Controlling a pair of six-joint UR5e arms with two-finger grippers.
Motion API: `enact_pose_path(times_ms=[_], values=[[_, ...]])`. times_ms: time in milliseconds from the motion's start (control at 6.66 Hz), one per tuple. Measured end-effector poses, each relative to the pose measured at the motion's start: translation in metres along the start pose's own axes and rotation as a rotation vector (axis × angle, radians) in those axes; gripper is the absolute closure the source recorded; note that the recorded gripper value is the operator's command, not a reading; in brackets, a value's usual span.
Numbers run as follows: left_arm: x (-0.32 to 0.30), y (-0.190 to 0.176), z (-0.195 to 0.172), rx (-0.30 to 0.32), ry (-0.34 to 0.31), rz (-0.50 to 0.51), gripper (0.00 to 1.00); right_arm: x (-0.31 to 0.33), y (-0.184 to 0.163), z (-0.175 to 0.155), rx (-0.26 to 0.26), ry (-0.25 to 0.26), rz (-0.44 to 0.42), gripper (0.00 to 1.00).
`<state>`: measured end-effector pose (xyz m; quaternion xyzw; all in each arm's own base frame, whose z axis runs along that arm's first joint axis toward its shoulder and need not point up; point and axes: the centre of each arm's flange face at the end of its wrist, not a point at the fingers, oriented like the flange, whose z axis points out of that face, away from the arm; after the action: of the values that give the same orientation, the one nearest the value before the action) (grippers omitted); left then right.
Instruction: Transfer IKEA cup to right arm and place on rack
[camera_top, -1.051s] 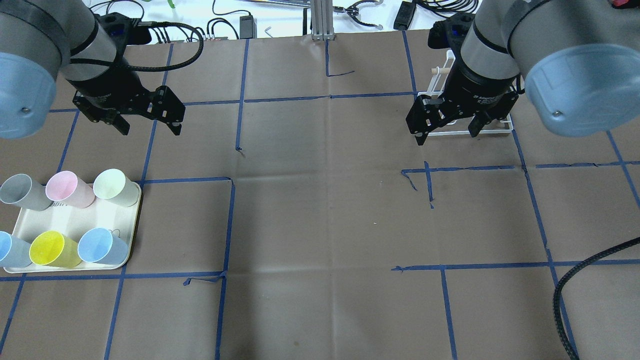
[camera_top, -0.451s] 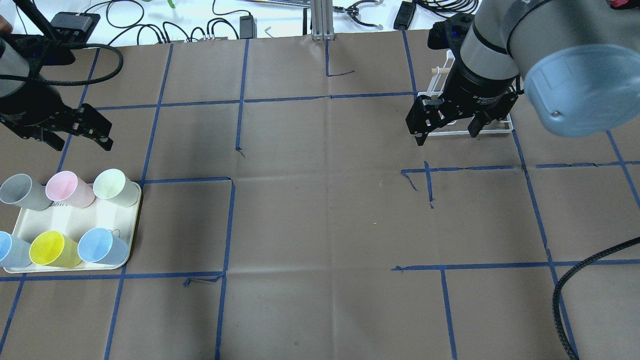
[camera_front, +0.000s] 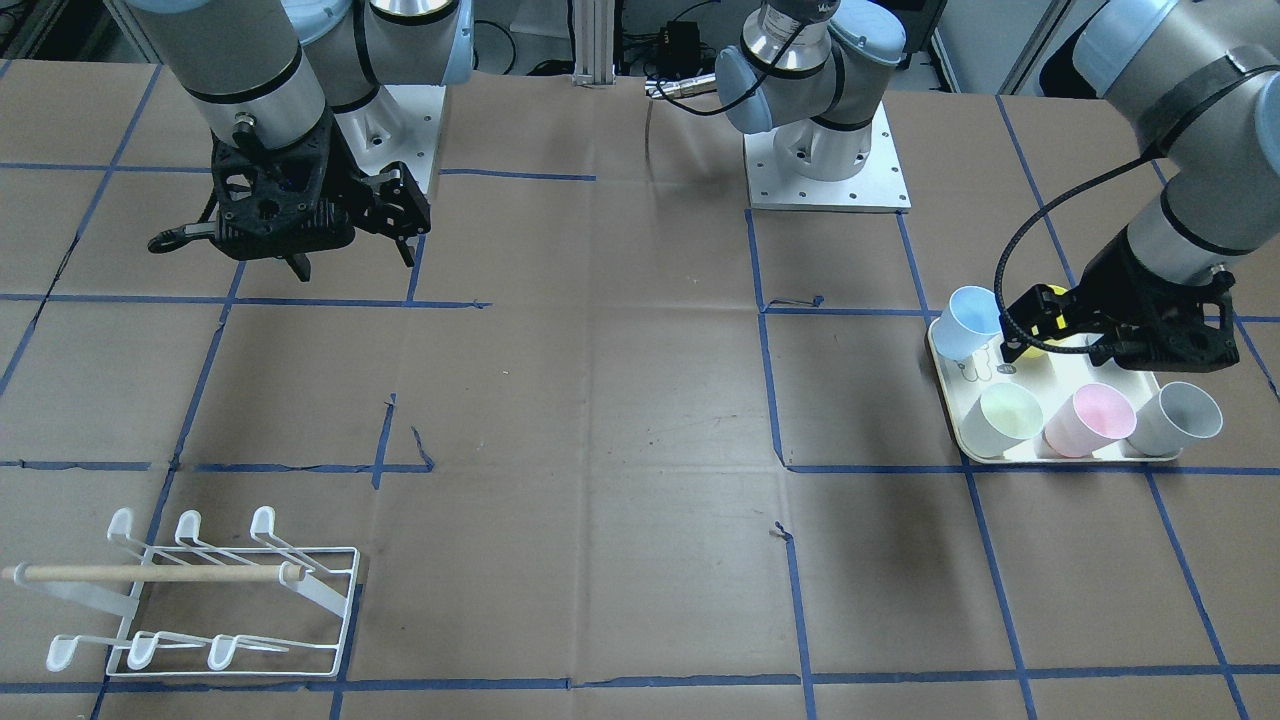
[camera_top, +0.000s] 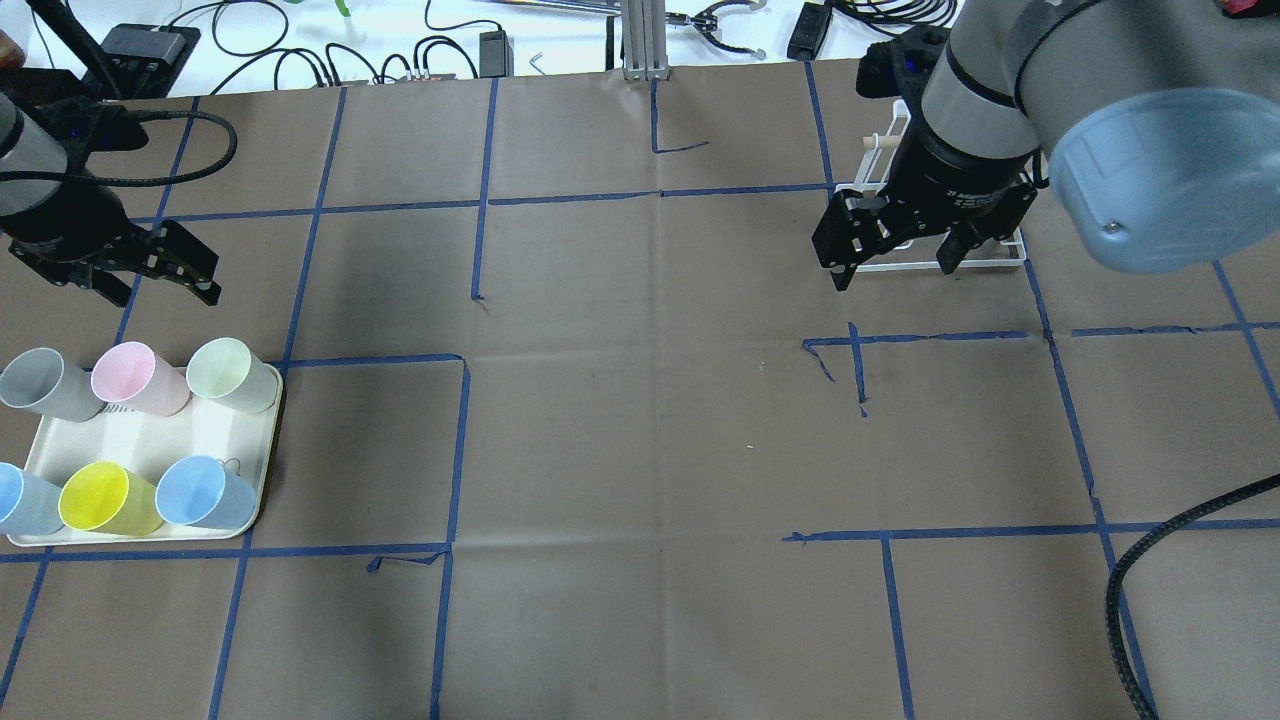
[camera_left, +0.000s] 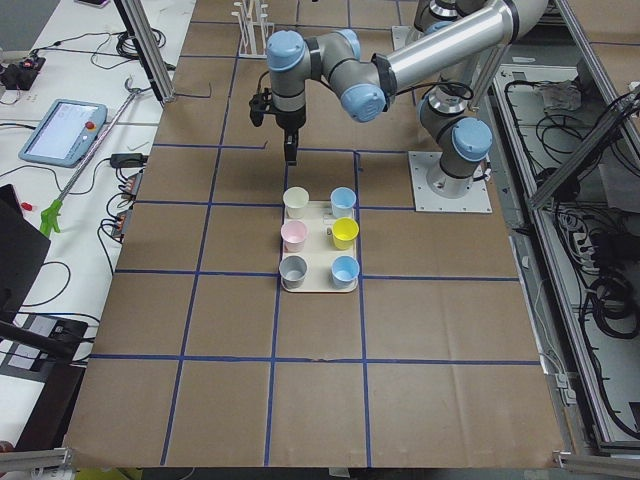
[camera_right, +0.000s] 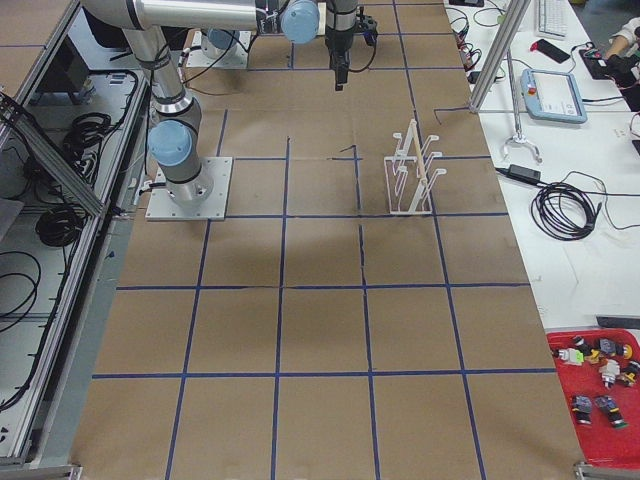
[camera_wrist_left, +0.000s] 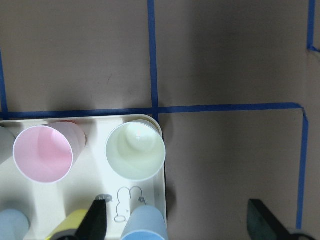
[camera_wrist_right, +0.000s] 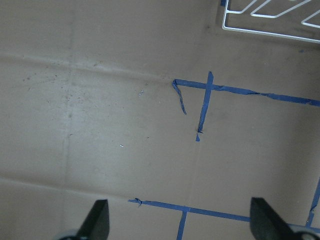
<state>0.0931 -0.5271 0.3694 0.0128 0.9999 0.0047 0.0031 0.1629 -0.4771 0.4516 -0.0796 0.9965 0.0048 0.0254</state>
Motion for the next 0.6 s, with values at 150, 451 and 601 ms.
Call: enact_pose_path(times_ms=[150, 451, 601], values=[[-0.003, -0.002, 0.026, 0.007, -0.004, -0.006, 0.02, 0.000, 0.000, 0.000, 0.001, 0.000, 0.000, 0.00], [-0.012, 0.012, 0.078, 0.009, -0.006, -0.038, 0.02, 0.000, 0.000, 0.000, 0.001, 0.001, 0.000, 0.00], [-0.016, 0.019, 0.102, 0.005, -0.004, -0.051, 0.01, 0.000, 0.000, 0.000, 0.000, 0.002, -0.001, 0.00]])
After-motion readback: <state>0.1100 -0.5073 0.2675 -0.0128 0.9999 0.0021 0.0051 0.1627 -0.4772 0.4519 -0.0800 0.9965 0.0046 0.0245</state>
